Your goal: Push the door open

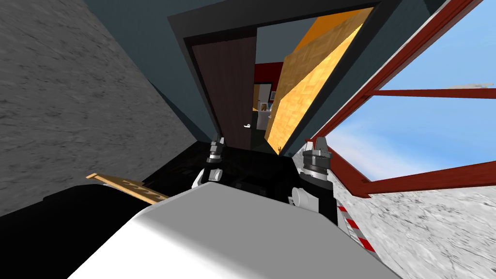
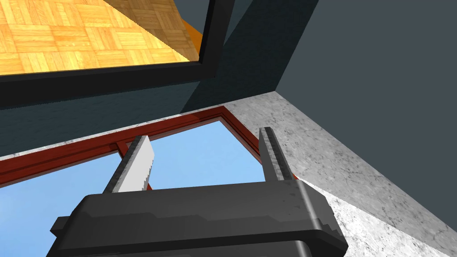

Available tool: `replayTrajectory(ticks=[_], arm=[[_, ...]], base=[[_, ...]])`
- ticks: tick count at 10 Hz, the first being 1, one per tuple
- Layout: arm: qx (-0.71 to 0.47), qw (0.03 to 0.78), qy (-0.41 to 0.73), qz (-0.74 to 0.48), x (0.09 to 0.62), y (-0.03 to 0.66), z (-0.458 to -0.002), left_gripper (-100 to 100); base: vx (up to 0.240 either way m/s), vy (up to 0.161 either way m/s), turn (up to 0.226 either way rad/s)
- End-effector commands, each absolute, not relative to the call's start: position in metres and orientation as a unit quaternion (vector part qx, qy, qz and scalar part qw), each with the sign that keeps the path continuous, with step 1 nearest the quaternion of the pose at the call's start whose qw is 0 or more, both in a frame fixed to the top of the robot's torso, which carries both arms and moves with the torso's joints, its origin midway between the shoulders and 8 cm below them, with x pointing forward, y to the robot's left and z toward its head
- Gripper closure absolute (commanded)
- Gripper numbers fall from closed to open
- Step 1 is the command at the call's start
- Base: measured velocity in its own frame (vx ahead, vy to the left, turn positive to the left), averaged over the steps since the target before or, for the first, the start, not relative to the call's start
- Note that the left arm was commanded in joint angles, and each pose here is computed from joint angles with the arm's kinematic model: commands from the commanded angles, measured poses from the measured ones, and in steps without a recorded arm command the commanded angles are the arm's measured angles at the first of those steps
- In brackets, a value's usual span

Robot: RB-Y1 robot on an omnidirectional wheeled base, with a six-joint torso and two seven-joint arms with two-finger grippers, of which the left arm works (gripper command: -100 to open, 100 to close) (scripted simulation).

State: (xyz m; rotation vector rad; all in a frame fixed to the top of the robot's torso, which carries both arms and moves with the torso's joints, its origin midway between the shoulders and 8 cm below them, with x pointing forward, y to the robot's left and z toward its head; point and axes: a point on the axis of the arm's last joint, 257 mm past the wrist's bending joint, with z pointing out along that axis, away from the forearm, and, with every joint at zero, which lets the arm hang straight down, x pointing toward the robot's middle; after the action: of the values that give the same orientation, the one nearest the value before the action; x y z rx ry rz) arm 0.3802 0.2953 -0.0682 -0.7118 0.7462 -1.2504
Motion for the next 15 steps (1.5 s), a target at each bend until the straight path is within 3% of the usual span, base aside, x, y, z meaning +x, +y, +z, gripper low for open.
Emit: replayTrajectory(ticks=[1,15], arm=[[-0.324,0.684,0.338,-0.558,0.387,0.296,-0.078,-100],[-0.385,0.638,0.381,-0.547,0.438,0.296,-0.179,-100]], base=[[0.089,0.022,-0.017],[0.098,0.011,-0.018]])
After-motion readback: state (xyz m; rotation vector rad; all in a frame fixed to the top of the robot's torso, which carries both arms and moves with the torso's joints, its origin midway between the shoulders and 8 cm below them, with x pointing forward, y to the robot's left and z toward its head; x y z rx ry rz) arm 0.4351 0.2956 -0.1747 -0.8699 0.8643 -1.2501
